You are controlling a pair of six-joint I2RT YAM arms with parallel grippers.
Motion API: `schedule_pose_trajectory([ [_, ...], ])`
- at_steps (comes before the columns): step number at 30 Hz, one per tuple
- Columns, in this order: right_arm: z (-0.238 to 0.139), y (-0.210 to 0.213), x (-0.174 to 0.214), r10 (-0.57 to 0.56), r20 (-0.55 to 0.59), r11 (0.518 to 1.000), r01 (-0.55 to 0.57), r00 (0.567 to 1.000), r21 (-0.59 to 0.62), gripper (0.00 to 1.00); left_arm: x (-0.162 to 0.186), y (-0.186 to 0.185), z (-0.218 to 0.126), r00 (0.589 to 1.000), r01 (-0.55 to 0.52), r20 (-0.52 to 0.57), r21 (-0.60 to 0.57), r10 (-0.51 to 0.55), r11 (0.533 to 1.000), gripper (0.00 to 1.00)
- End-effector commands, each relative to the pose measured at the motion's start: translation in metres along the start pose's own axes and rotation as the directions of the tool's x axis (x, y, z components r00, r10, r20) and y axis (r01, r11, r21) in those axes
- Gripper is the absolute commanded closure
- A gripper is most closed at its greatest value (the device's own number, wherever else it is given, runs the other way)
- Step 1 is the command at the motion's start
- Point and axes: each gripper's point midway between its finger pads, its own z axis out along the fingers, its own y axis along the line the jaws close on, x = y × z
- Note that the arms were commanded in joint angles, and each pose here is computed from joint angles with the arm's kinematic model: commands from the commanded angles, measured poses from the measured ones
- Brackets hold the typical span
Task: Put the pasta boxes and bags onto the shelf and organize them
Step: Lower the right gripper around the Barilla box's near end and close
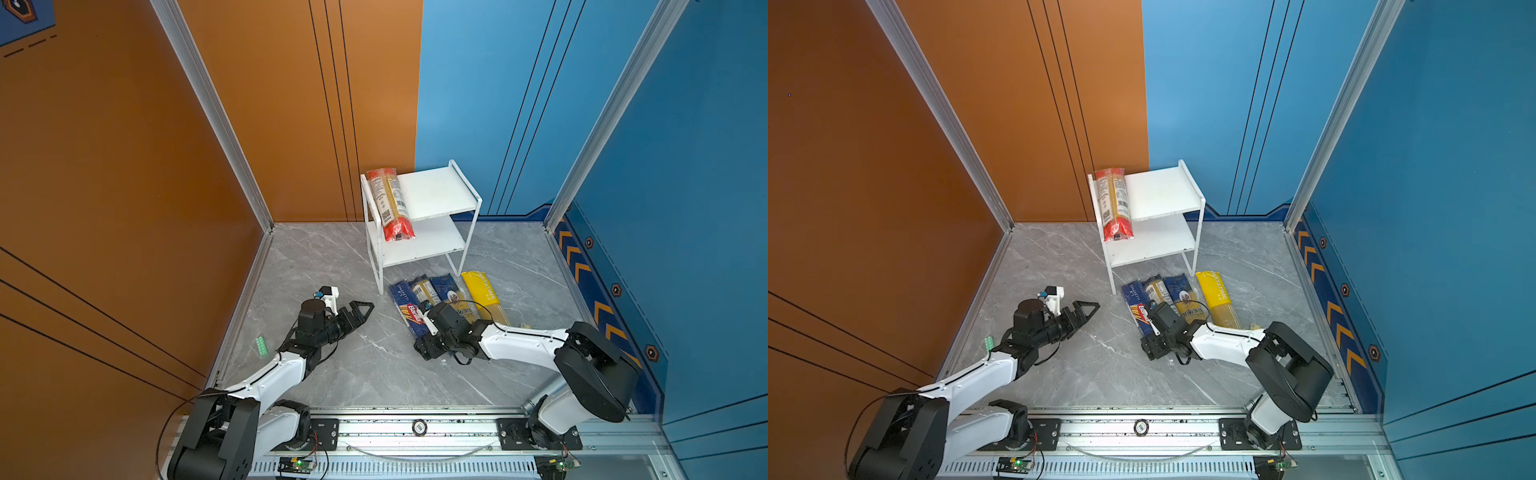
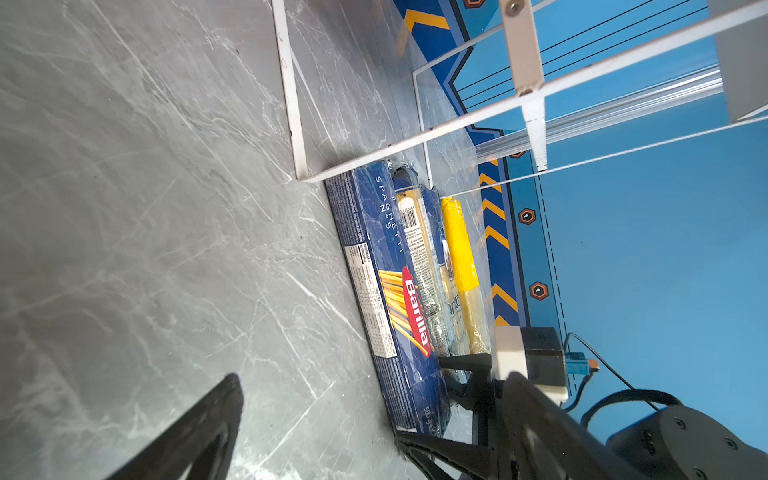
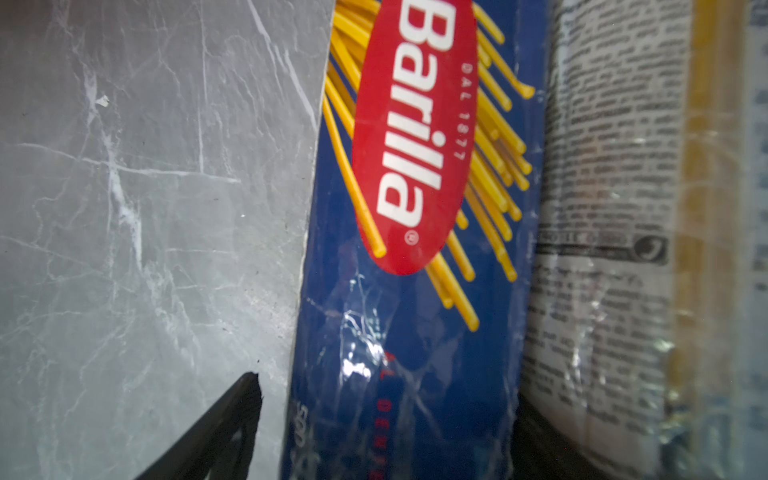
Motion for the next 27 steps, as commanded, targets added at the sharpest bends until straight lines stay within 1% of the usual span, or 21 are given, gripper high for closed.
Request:
schedule_pose_trajectory([
  [1, 0.010, -0.004, 0.024, 0.000, -0.065, 0.999, 0.002, 0.998, 0.033, 0.19, 0.005, -0.002, -0.001, 1.000, 0.001, -0.017, 0.021, 0.000, 1.000, 0.02],
  [14, 0.012, -0.009, 0.026, -0.008, -0.068, 0.996, 0.014, 0.998, 0.092, 0.20, 0.007, -0.001, -0.002, 1.000, -0.001, -0.021, 0.023, 0.001, 1.000, 0.02],
  [27, 0.017, -0.013, 0.039, -0.001, -0.100, 0.992, 0.014, 0.995, 0.127, 0.22, 0.008, 0.001, -0.003, 1.000, -0.003, -0.023, 0.019, 0.003, 1.000, 0.02],
])
